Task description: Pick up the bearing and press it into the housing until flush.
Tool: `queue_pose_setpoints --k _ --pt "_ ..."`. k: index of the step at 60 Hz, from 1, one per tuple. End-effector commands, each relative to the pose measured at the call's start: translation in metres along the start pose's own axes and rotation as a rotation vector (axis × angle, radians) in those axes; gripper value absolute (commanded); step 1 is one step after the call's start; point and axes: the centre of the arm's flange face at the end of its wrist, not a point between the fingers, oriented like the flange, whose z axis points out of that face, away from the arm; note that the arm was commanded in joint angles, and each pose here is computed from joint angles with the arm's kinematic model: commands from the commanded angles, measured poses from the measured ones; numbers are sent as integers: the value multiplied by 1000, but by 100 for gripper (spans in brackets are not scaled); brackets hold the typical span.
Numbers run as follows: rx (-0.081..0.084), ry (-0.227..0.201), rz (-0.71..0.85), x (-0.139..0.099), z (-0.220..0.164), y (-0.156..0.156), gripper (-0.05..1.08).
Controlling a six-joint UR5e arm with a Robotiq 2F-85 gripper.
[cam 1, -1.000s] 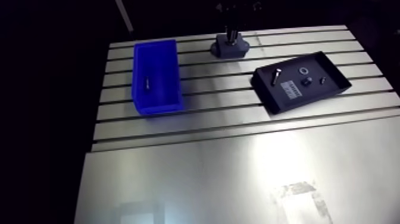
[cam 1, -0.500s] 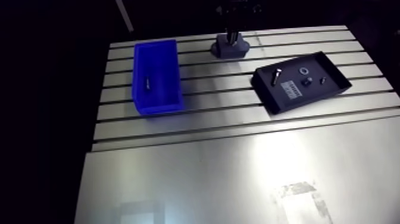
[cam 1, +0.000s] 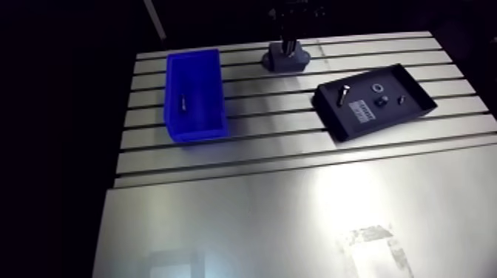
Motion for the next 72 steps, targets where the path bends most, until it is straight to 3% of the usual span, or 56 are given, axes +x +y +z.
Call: queue_pose_setpoints --k 1,54,72 --pt "0 1 0 0 1 0 108" --pt "1 -5 0 0 4 1 108" --pt "-1 28 -1 1 -17 0 107"
